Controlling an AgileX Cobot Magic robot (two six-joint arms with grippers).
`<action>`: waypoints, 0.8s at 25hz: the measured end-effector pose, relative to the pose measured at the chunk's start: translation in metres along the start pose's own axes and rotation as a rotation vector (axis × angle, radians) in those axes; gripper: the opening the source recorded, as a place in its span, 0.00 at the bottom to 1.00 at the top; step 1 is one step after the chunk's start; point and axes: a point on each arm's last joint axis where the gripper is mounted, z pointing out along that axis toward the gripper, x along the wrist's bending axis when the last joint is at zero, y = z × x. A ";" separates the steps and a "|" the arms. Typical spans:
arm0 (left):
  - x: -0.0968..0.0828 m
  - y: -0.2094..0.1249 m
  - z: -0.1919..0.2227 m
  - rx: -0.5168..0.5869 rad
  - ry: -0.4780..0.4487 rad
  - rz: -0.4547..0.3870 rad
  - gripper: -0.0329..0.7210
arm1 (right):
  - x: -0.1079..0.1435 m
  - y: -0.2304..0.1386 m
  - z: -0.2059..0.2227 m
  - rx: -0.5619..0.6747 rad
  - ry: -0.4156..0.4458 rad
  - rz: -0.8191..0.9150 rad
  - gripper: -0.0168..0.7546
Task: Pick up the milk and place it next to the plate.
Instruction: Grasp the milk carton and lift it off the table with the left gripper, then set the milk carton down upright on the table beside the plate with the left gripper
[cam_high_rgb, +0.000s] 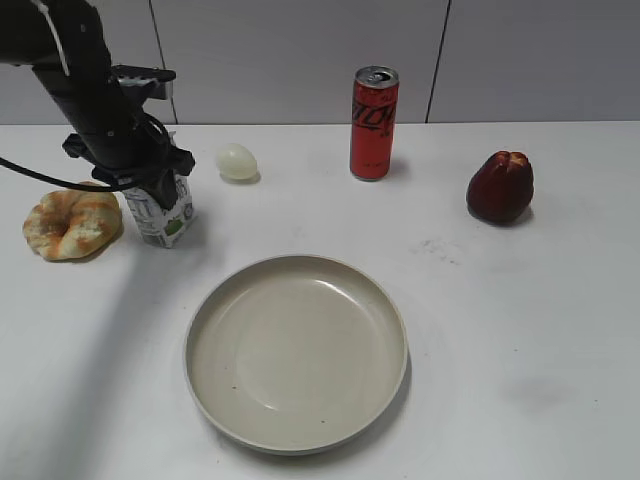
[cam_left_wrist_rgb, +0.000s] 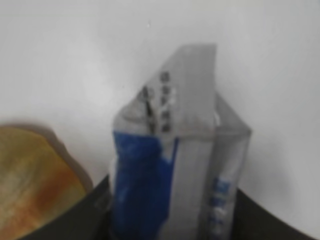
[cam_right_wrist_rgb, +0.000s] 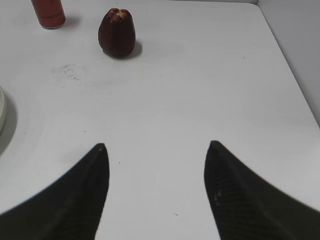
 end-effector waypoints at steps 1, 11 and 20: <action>0.000 0.000 -0.001 0.003 -0.001 0.000 0.45 | 0.000 0.000 0.000 0.000 0.000 0.000 0.62; -0.018 0.008 -0.052 -0.069 -0.011 0.046 0.45 | 0.000 0.000 0.000 0.000 0.000 0.000 0.62; -0.086 0.016 -0.063 -0.147 -0.075 0.468 0.45 | 0.000 0.000 0.000 0.000 0.000 0.000 0.62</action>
